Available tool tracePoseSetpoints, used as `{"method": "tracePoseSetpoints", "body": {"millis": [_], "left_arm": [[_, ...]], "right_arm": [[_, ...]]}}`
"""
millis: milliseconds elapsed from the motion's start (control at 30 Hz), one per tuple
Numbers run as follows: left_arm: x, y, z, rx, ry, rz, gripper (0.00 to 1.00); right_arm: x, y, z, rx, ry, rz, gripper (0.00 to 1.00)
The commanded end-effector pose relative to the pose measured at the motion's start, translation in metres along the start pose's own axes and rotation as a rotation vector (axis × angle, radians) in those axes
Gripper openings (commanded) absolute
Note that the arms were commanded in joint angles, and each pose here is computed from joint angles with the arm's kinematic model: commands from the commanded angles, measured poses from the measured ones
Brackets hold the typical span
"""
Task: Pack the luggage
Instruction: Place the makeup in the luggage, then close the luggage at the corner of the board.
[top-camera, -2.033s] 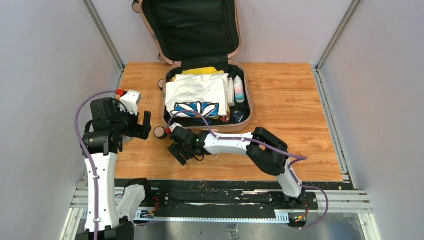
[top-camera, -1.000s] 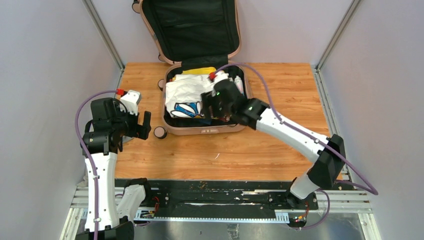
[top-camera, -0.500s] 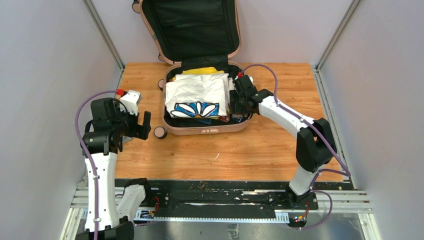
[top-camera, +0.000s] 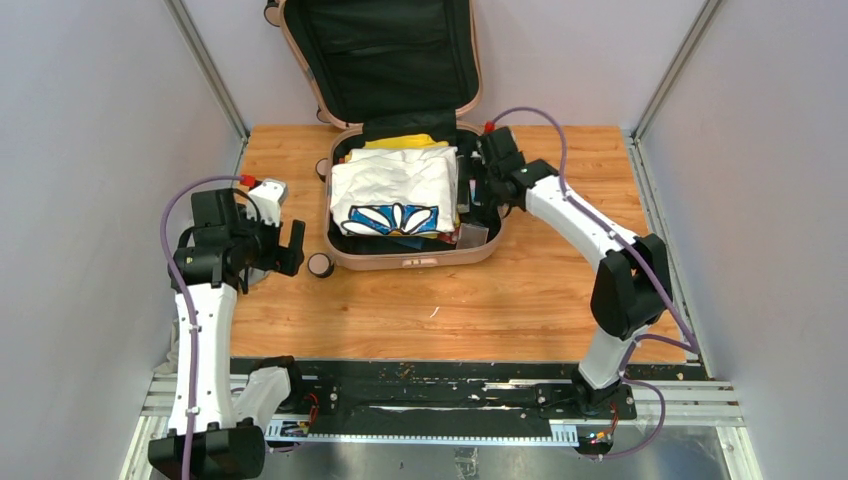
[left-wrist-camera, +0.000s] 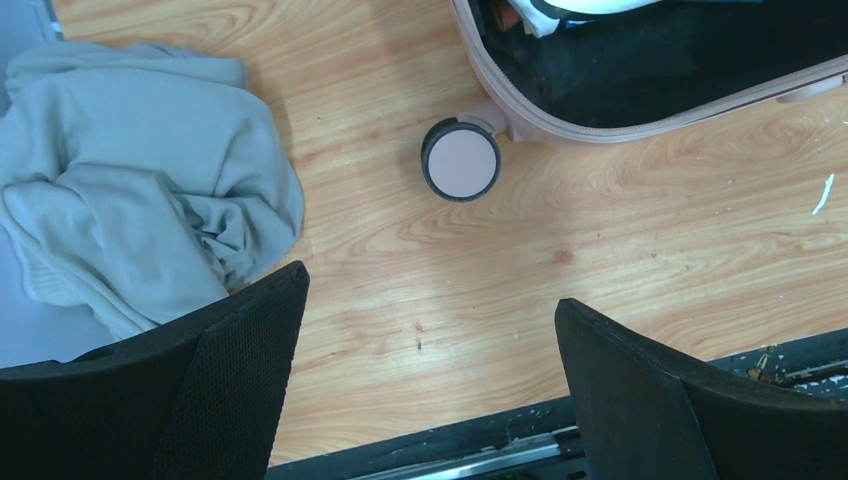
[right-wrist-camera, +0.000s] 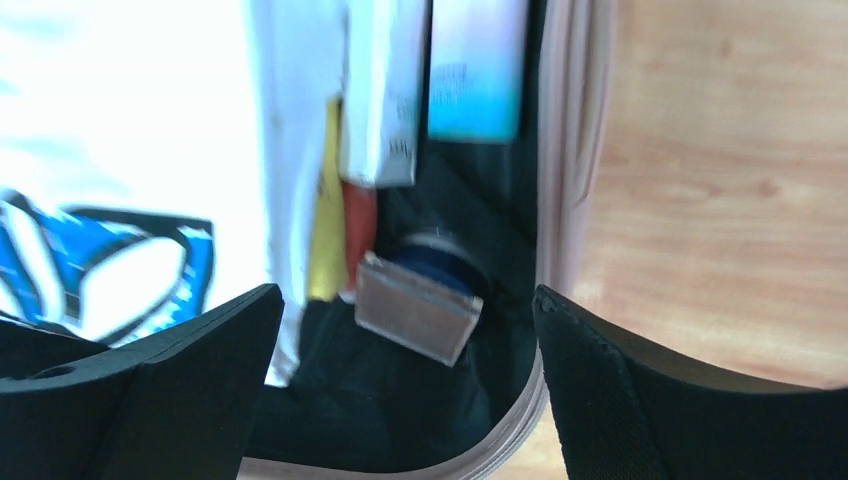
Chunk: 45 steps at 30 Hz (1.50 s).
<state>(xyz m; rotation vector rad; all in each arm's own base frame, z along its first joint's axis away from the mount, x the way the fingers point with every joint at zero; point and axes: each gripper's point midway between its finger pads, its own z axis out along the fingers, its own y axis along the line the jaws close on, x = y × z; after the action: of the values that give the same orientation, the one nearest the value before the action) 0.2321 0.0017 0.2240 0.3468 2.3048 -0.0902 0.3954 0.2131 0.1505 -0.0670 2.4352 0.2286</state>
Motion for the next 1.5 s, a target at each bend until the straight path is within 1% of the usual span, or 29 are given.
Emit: {"method": "tracePoseSetpoints", "body": {"millis": [0, 133, 267, 300, 467, 633, 700, 833, 933, 1033, 1067, 1133, 1233, 1333, 1467], "left_arm": [[0.003, 0.004, 0.014, 0.004, 0.027, -0.006, 1.0], [0.009, 0.008, 0.029, 0.002, 0.053, -0.016, 1.0], [0.018, 0.014, 0.047, -0.007, 0.081, -0.017, 1.0], [0.02, 0.015, 0.053, -0.003, 0.09, -0.023, 1.0], [0.022, 0.017, 0.08, 0.039, 0.123, -0.037, 1.0], [0.033, 0.019, 0.101, 0.067, 0.15, -0.002, 1.0], [0.037, 0.019, 0.106, 0.073, 0.148, 0.016, 1.0], [0.048, 0.016, 0.119, 0.116, 0.184, 0.028, 1.0], [0.05, 0.016, 0.131, 0.132, 0.203, 0.002, 1.0], [0.05, 0.015, 0.14, 0.147, 0.21, -0.04, 1.0], [0.05, 0.015, 0.142, 0.151, 0.212, -0.053, 1.0], [0.048, 0.014, 0.145, 0.154, 0.21, -0.073, 1.0], [0.045, 0.015, 0.149, 0.151, 0.206, -0.102, 1.0], [0.041, 0.018, 0.154, 0.129, 0.201, -0.142, 1.0], [0.038, 0.025, 0.161, 0.09, 0.2, -0.185, 1.0]], "right_arm": [[-0.097, -0.006, -0.039, -0.068, -0.206, 0.035, 0.97], [-0.17, -0.014, -0.042, -0.105, -0.34, 0.04, 0.93], [-0.232, -0.004, -0.032, -0.156, -0.494, -0.046, 0.91], [-0.241, -0.004, -0.017, -0.153, -0.51, -0.075, 0.9], [-0.297, 0.0, 0.007, -0.156, -0.716, -0.147, 0.88], [-0.332, 0.001, 0.016, -0.185, -0.987, -0.175, 0.85], [-0.343, -0.002, 0.019, -0.177, -1.063, -0.158, 0.83], [-0.358, -0.008, 0.025, -0.161, -1.166, -0.128, 0.77], [-0.36, -0.005, 0.023, -0.18, -1.231, -0.127, 0.76], [-0.367, -0.004, 0.024, -0.211, -1.27, -0.136, 0.75], [-0.369, -0.002, 0.024, -0.228, -1.28, -0.14, 0.73], [-0.372, 0.002, 0.021, -0.267, -1.308, -0.153, 0.65], [-0.37, 0.011, 0.011, -0.352, -1.335, -0.178, 0.46], [-0.357, 0.021, 0.002, -0.428, -1.326, -0.215, 0.29], [-0.338, 0.027, -0.015, -0.488, -1.306, -0.245, 0.08]]}}
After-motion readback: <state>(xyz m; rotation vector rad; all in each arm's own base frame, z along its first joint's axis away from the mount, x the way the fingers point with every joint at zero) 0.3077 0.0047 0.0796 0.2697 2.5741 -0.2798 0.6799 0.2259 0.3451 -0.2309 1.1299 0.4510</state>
